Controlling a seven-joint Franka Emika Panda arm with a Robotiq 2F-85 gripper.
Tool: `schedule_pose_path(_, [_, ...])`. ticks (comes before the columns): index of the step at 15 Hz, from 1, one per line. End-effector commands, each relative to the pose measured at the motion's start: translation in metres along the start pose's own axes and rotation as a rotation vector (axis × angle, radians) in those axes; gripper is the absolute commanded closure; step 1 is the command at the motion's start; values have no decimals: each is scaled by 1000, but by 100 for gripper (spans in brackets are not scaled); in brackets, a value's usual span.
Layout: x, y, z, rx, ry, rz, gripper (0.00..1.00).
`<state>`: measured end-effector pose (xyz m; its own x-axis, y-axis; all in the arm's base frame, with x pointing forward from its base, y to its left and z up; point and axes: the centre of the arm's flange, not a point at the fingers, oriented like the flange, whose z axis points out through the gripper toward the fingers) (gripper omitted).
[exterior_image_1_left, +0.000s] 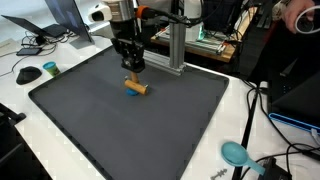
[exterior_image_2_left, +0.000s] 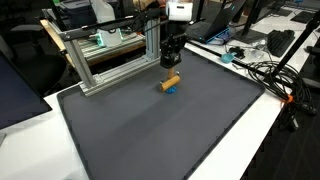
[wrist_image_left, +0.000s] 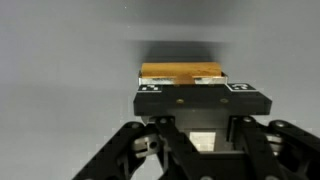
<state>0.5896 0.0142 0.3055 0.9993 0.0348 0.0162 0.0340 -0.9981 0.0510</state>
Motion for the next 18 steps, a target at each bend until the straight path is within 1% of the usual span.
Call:
schedule_pose_path(1, [-4, -4, 41, 22, -87, -14, 78])
schedule_pose_path(6, [-7, -2, 35, 22, -108, -22, 78])
schedule_pose_path(8, [-12, 0, 32, 22, -145, -27, 78])
schedule_pose_path(11, [-20, 5, 18, 12, -178, -52, 78])
schedule_pose_path(14, [-32, 7, 0, -23, -196, -94, 78])
schedule_pose_path(16, [-39, 7, -14, -59, -175, -139, 78])
schedule_pose_path(17, [-42, 6, -21, -100, -140, -180, 78])
schedule_pose_path(18, [-43, 5, -28, -134, -124, -219, 78])
